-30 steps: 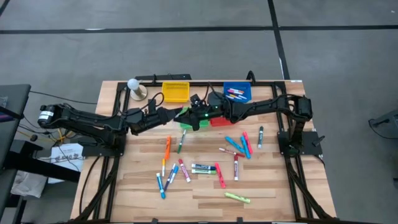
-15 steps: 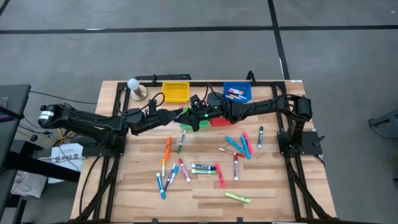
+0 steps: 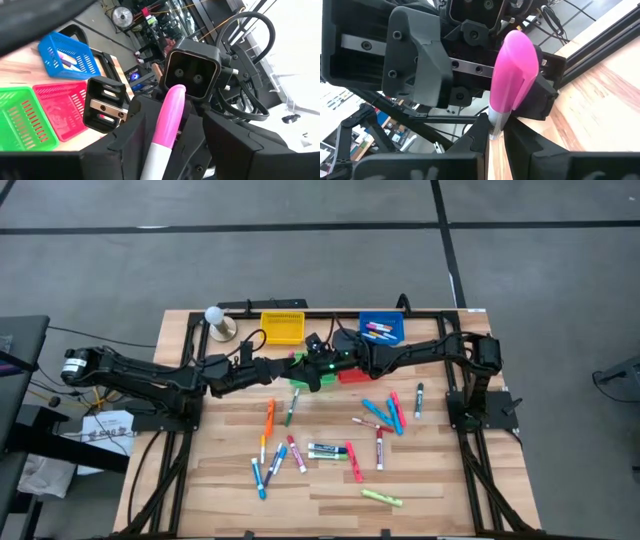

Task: Pick & Place Markers
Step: Put the small pink highlighter pen into the blue bin

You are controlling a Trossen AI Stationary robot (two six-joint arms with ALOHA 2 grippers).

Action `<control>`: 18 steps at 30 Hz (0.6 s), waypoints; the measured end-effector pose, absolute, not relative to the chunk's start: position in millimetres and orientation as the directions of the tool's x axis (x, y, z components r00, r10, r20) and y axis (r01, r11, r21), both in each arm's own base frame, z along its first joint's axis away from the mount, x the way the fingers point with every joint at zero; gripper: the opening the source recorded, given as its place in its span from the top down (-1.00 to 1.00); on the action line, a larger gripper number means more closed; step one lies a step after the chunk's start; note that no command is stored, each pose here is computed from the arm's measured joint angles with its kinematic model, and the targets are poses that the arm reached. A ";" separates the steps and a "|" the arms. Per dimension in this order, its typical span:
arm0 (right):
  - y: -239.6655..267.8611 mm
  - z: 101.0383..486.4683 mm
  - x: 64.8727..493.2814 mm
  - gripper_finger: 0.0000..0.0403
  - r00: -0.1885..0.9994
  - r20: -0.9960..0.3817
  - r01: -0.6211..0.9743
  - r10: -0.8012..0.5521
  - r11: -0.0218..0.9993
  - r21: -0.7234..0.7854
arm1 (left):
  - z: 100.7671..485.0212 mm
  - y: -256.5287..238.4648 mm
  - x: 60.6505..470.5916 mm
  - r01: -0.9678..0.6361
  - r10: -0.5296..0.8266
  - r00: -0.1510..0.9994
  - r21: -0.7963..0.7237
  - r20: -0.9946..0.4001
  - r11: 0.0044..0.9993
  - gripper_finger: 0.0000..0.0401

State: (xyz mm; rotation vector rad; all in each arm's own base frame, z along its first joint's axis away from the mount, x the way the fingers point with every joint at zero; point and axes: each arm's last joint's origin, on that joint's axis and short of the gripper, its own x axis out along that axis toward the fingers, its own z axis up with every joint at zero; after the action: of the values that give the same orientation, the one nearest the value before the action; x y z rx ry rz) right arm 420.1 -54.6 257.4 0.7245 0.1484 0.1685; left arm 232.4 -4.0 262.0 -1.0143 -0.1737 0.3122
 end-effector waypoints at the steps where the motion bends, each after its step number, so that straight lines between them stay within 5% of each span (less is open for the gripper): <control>1: -53.6 257.4 420.2 0.84 0.976 -0.076 -0.104 0.206 0.736 0.669 | 262.0 -4.0 232.4 -0.176 0.335 0.942 -0.854 -0.002 0.489 0.01; 18: -45.0 261.2 418.9 0.86 0.968 -0.098 -0.107 0.230 0.735 0.670 | 261.1 -3.8 231.4 -0.189 0.335 0.942 -0.839 -0.009 0.510 0.01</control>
State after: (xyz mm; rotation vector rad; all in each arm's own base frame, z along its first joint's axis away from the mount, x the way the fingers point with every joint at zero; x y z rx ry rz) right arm 418.9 -45.0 261.2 0.7225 0.1787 0.1867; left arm 231.4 -3.8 261.1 -0.9866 -0.1622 0.3172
